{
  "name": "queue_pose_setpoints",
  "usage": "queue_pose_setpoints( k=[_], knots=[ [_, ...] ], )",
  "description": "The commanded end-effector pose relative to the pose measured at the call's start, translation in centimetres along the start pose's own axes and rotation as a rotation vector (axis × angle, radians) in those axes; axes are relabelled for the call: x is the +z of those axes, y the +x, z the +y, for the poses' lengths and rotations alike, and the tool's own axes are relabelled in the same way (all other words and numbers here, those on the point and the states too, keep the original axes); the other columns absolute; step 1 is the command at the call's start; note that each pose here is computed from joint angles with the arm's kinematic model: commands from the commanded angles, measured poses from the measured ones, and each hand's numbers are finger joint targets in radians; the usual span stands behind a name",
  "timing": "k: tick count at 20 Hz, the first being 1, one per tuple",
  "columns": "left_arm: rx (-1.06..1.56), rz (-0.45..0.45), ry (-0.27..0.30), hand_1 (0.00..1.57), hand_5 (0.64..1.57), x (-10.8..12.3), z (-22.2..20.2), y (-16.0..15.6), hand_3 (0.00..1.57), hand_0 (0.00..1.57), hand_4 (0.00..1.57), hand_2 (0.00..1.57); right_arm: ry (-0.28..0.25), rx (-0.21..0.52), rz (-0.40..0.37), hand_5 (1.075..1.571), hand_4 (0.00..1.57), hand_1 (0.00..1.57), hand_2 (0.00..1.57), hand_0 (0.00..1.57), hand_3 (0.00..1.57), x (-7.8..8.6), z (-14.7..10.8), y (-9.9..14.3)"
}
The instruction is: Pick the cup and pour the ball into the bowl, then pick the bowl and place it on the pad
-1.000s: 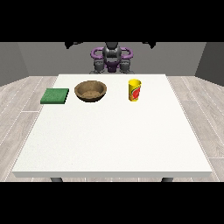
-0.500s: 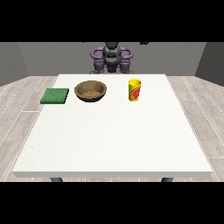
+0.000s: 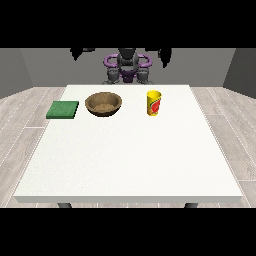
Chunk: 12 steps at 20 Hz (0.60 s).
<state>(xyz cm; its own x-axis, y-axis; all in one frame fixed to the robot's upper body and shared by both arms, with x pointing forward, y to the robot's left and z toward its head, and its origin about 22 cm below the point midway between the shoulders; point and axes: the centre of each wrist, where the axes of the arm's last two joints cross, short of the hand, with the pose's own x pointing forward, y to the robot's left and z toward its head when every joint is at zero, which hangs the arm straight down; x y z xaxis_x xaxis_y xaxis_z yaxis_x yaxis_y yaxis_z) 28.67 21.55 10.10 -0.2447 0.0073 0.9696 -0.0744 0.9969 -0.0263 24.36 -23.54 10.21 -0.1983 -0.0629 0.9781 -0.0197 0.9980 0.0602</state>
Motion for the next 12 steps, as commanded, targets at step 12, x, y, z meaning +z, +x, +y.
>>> queue_pose_setpoints(
  k=[12],
  knots=[
    [-0.062,-0.053,-0.042,0.00,1.451,-0.5,3.4,-10.7,0.00,0.00,0.00,0.00,-0.009,0.012,-0.129,1.559,0.67,0.00,0.00,0.00,0.00,-1.8,-5.4,-0.7]
  ],
)
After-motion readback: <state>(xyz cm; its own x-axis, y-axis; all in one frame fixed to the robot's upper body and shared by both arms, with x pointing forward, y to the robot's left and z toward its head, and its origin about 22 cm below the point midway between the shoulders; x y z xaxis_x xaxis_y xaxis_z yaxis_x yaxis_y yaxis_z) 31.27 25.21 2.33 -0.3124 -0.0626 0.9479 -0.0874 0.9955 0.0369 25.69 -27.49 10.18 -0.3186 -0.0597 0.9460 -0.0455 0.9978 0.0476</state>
